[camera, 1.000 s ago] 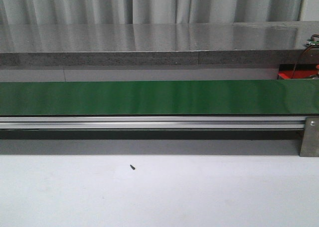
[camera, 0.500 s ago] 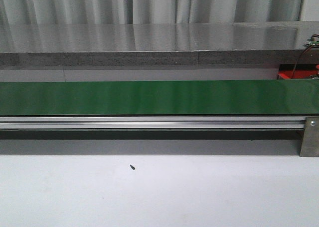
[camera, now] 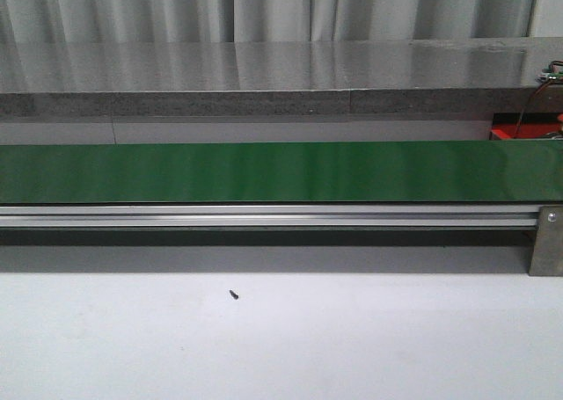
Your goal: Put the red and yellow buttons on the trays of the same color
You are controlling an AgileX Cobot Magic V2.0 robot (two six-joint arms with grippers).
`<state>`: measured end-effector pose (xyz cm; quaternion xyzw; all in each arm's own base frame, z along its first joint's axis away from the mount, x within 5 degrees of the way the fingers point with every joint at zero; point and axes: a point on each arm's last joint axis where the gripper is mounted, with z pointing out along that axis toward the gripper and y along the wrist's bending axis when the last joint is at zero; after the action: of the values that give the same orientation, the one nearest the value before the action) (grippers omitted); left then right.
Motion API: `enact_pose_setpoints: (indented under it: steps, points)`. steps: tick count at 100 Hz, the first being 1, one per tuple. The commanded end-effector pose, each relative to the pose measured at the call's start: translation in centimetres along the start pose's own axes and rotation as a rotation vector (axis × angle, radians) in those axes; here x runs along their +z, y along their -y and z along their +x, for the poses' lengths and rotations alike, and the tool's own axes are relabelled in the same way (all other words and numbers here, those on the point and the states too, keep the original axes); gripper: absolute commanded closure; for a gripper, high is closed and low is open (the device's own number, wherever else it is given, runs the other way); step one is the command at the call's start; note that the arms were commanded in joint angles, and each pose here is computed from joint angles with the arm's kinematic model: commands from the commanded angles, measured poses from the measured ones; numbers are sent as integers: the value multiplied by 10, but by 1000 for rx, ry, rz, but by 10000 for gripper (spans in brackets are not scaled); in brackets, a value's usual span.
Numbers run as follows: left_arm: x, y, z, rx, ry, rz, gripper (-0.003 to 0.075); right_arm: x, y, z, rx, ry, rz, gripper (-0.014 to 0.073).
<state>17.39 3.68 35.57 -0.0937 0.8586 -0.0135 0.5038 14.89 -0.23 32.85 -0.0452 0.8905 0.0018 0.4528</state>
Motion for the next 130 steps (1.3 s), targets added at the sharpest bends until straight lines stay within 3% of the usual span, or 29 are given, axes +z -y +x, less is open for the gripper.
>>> enact_pose_setpoints:
  steps: [1, 29, 62, 94, 130]
  points:
    - [2, -19, -28, -55, 58, -96, 151, -7, 2, -12, -8, 84, 21, 664]
    - [57, -87, -51, -188, -67, -250, 152, -7, 2, -12, -8, 84, 21, 664]
    - [120, -160, -32, -314, -212, -341, 152, -6, 2, -12, -8, 82, 21, 664]
    - [163, -188, -23, -333, -291, -344, 152, -6, 2, -12, -8, 82, 21, 664]
    - [187, -205, -23, -306, -321, -355, 152, -6, 2, -12, -8, 81, 21, 664]
